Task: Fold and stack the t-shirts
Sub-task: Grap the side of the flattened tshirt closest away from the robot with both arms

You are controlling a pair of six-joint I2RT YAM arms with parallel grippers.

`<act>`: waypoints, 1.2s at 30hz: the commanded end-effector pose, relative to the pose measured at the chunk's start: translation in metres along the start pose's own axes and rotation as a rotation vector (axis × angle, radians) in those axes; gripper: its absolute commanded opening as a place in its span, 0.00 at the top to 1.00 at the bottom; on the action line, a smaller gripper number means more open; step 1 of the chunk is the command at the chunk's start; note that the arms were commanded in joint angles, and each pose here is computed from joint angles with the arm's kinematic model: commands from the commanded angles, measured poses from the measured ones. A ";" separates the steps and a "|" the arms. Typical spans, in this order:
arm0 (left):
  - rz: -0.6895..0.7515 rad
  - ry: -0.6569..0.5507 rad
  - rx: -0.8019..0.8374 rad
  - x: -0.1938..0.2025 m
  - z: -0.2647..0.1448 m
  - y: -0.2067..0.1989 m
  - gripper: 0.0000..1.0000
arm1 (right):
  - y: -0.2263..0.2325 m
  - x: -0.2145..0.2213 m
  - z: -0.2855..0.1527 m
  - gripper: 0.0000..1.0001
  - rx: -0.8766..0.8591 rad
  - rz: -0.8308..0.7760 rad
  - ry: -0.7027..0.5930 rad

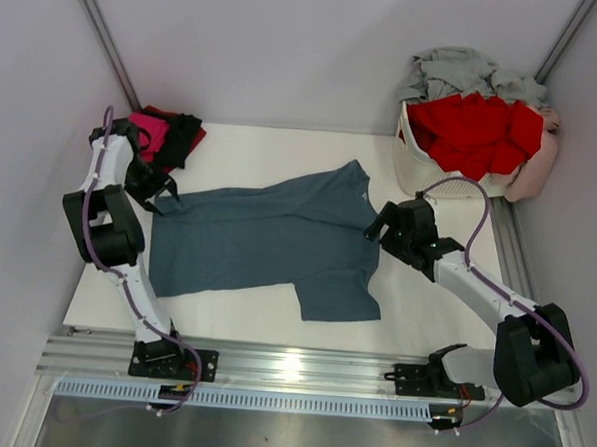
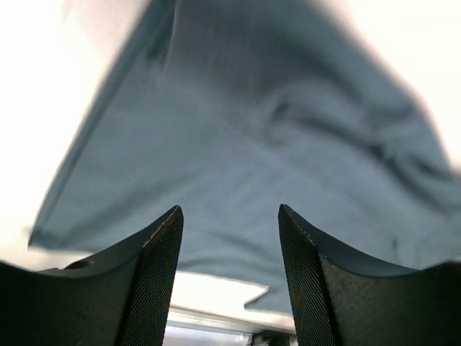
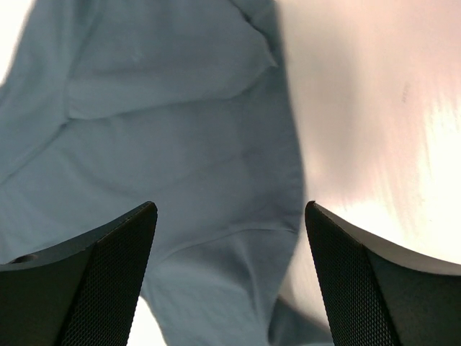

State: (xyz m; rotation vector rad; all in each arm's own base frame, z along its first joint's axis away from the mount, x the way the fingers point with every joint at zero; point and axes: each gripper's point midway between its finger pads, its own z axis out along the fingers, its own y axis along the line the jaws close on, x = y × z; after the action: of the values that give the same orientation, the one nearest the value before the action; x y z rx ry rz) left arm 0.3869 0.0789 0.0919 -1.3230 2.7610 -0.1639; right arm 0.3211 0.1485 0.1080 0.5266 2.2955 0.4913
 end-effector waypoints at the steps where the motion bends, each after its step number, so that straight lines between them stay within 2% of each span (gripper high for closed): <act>1: -0.019 -0.008 0.078 0.029 -0.021 0.006 0.41 | -0.018 0.002 0.002 0.13 0.079 -0.017 -0.013; 2: -0.017 -0.059 0.117 0.031 -0.036 0.004 0.41 | -0.023 0.006 0.001 0.13 0.093 -0.016 -0.004; 3: -0.031 -0.006 0.081 0.053 -0.021 0.021 0.41 | -0.025 0.009 -0.002 0.13 0.098 -0.015 0.006; 5: -0.043 -0.065 0.099 0.064 -0.035 0.027 0.41 | -0.036 0.019 -0.004 0.12 0.113 -0.017 0.023; 6: -0.057 -0.035 0.037 0.081 -0.021 0.046 0.41 | -0.037 0.021 -0.007 0.12 0.109 -0.014 0.023; 9: -0.082 -0.068 -0.035 0.096 -0.021 0.072 0.40 | -0.046 0.038 -0.009 0.12 0.104 -0.004 0.066; 10: -0.097 -0.055 -0.070 0.105 -0.016 0.083 0.34 | -0.048 0.043 -0.009 0.12 0.101 -0.001 0.080; 11: -0.103 -0.033 -0.088 0.114 -0.010 0.092 0.33 | -0.047 0.050 -0.010 0.12 0.087 0.006 0.108; 12: -0.107 -0.060 -0.105 0.114 -0.011 0.099 0.33 | -0.052 0.059 -0.010 0.13 0.090 0.010 0.132; 13: -0.113 -0.022 -0.120 0.127 -0.001 0.108 0.31 | -0.053 0.064 -0.010 0.13 0.086 0.012 0.150; 17: -0.139 0.026 -0.127 0.144 0.013 0.124 0.31 | -0.060 0.074 -0.020 0.13 0.101 -0.007 0.198; 21: -0.162 0.014 -0.192 0.155 0.018 0.152 0.32 | -0.062 0.081 -0.032 0.13 0.084 -0.032 0.228; 24: -0.201 -0.009 -0.178 0.149 0.011 0.156 0.32 | -0.064 0.089 -0.038 0.13 0.067 -0.033 0.253; 27: -0.231 -0.033 -0.241 0.144 0.010 0.170 0.32 | -0.067 0.099 -0.040 0.13 0.051 -0.039 0.283; 31: -0.255 0.056 -0.281 0.146 0.024 0.176 0.36 | -0.070 0.109 -0.040 0.13 0.036 -0.042 0.317; 34: -0.251 0.090 -0.282 0.149 0.033 0.176 0.45 | -0.068 0.111 -0.041 0.13 0.016 -0.051 0.329; 36: -0.241 0.127 -0.280 0.152 0.039 0.175 0.46 | -0.065 0.110 -0.042 0.13 0.002 -0.057 0.330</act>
State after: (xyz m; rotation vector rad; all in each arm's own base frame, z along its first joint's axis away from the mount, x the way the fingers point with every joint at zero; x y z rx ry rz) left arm 0.1571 0.0638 0.0313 -1.7676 2.7946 0.1515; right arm 0.2040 0.1344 0.0362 0.4599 2.6244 0.5306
